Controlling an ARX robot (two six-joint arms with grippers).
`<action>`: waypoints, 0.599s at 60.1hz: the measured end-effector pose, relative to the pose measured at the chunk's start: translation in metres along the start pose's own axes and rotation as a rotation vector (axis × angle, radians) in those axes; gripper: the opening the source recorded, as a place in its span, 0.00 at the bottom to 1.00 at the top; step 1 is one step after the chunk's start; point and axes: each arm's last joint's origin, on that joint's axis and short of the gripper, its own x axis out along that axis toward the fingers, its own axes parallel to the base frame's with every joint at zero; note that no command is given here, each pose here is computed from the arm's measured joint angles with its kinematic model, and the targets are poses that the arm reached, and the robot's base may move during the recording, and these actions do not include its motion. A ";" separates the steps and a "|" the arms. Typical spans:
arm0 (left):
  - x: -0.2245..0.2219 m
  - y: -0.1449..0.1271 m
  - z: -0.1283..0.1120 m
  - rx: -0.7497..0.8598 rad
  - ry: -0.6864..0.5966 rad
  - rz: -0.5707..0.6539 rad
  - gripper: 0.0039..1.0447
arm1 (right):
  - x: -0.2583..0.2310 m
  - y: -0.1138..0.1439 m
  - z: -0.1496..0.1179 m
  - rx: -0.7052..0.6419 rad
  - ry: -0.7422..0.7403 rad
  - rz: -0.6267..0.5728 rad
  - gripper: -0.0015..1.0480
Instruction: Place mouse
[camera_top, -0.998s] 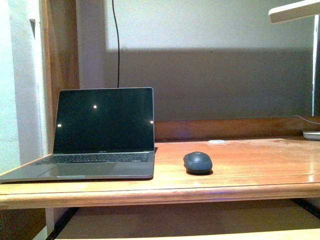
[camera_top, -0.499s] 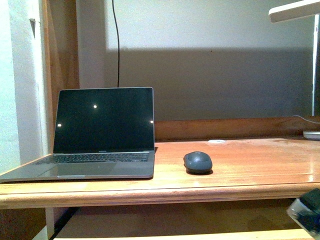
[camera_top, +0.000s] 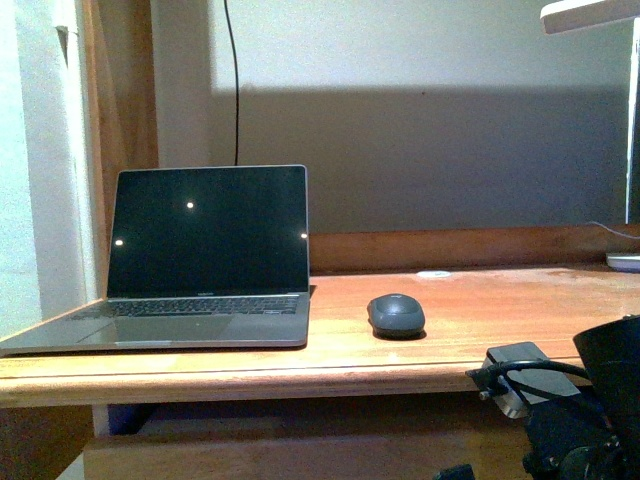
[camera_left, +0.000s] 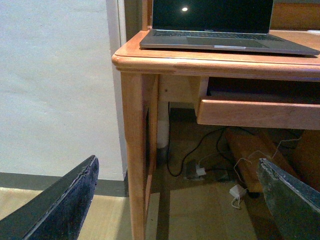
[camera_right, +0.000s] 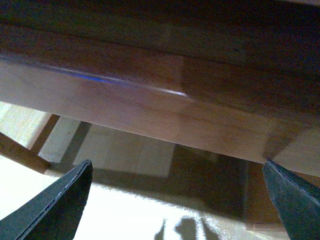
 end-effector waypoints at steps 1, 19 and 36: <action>0.000 0.000 0.000 0.000 0.000 0.000 0.93 | 0.000 0.000 0.000 0.002 0.000 -0.002 0.99; 0.000 0.000 0.000 0.000 0.000 0.000 0.93 | 0.000 0.001 0.002 0.057 -0.010 -0.008 0.99; 0.000 0.000 0.000 0.000 0.000 0.000 0.93 | -0.047 -0.028 0.003 0.067 -0.072 0.101 0.99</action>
